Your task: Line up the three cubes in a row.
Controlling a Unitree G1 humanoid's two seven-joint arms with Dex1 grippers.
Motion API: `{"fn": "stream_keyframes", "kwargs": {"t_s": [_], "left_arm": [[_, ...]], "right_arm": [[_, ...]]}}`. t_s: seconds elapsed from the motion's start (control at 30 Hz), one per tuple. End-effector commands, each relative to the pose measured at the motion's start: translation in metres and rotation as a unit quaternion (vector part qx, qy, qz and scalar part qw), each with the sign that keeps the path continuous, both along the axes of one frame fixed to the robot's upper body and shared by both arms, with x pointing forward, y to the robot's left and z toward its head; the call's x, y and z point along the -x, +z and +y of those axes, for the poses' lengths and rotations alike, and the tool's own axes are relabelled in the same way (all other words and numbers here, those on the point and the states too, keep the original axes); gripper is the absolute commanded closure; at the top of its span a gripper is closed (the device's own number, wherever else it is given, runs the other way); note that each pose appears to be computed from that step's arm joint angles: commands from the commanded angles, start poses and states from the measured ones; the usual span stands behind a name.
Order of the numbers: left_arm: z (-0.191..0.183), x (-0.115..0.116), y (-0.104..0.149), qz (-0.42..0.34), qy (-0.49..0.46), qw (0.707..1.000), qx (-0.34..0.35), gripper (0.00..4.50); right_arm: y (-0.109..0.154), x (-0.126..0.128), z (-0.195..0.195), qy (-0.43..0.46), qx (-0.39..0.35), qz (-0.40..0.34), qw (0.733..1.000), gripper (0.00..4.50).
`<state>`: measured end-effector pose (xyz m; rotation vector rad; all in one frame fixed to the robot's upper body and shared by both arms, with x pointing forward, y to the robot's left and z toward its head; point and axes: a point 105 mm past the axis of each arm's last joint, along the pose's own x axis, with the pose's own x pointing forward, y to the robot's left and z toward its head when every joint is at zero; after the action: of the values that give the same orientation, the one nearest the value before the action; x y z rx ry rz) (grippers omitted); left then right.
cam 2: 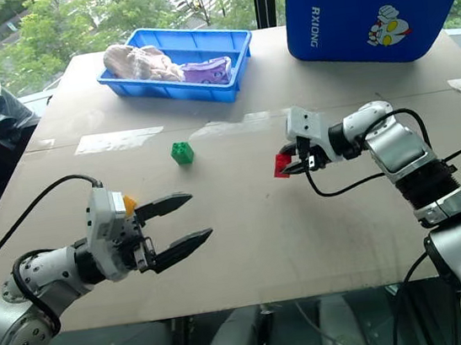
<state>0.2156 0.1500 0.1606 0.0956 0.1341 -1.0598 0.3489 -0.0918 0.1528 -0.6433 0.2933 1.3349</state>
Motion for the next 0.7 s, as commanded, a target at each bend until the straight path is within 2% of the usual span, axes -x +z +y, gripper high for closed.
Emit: {"fn": "stream_keyframes", "kwargs": {"t_s": [0.03,0.6,0.7], "left_arm": [[0.000,0.006,0.009,-0.026,-0.003,1.000,-0.015,0.00],[0.004,0.002,0.007,-0.027,0.009,0.999,-0.023,0.00],[0.006,0.001,0.006,-0.026,0.016,0.999,-0.027,0.00]], "right_arm": [[0.009,0.003,-0.002,0.022,0.020,-0.024,0.999,3.20],[-0.017,0.016,0.000,0.035,0.034,-0.005,0.999,3.20],[-0.020,0.018,0.001,0.041,0.031,-0.002,0.999,1.72]]}}
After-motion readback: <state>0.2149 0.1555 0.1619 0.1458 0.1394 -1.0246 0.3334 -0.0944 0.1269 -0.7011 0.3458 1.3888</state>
